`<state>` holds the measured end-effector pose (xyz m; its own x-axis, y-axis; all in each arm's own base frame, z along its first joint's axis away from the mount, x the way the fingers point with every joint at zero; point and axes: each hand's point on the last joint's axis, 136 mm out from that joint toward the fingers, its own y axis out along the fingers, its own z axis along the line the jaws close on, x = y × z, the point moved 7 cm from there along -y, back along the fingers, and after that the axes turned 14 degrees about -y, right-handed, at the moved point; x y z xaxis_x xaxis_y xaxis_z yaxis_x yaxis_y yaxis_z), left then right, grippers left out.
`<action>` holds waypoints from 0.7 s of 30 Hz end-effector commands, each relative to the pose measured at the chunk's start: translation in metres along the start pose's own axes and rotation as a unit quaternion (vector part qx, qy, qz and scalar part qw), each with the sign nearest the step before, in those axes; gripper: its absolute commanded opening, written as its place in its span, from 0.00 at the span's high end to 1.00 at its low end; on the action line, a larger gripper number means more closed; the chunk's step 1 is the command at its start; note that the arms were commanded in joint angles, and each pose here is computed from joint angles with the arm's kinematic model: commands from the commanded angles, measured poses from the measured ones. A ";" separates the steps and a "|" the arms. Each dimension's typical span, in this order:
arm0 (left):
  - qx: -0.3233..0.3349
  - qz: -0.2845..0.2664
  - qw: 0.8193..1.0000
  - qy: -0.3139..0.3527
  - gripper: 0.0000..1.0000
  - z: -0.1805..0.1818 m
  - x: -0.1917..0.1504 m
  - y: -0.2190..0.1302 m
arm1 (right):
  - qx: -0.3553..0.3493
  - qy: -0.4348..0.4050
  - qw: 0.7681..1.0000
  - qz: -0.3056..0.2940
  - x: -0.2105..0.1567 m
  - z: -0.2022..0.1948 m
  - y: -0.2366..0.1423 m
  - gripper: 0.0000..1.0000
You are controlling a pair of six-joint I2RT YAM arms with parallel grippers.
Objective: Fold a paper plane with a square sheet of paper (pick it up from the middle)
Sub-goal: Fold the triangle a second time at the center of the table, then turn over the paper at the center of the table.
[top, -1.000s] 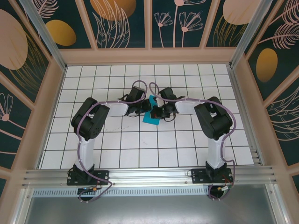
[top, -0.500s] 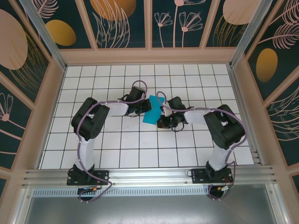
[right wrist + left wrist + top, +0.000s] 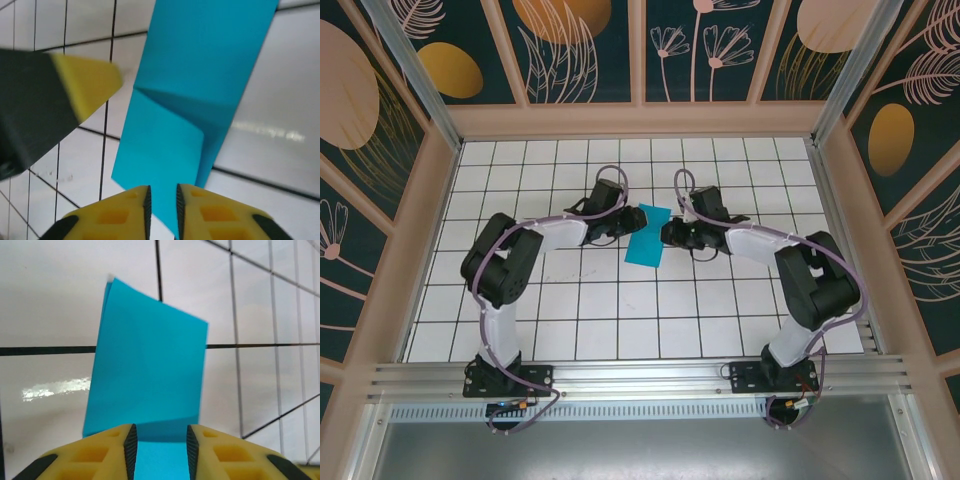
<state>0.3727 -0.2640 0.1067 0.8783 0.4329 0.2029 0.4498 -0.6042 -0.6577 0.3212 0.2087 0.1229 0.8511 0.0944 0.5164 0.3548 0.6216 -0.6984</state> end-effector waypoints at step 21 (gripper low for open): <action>-0.033 0.026 0.997 -0.071 0.58 0.022 -0.021 -0.006 | 0.046 0.046 0.998 0.020 0.010 -0.028 0.038 0.93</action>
<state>0.3476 -0.2547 0.0992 0.8681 0.4870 0.0963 0.4372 -0.6580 -0.6131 0.3465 0.2099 0.0854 0.9033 0.0673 0.4237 0.2735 0.6706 -0.6896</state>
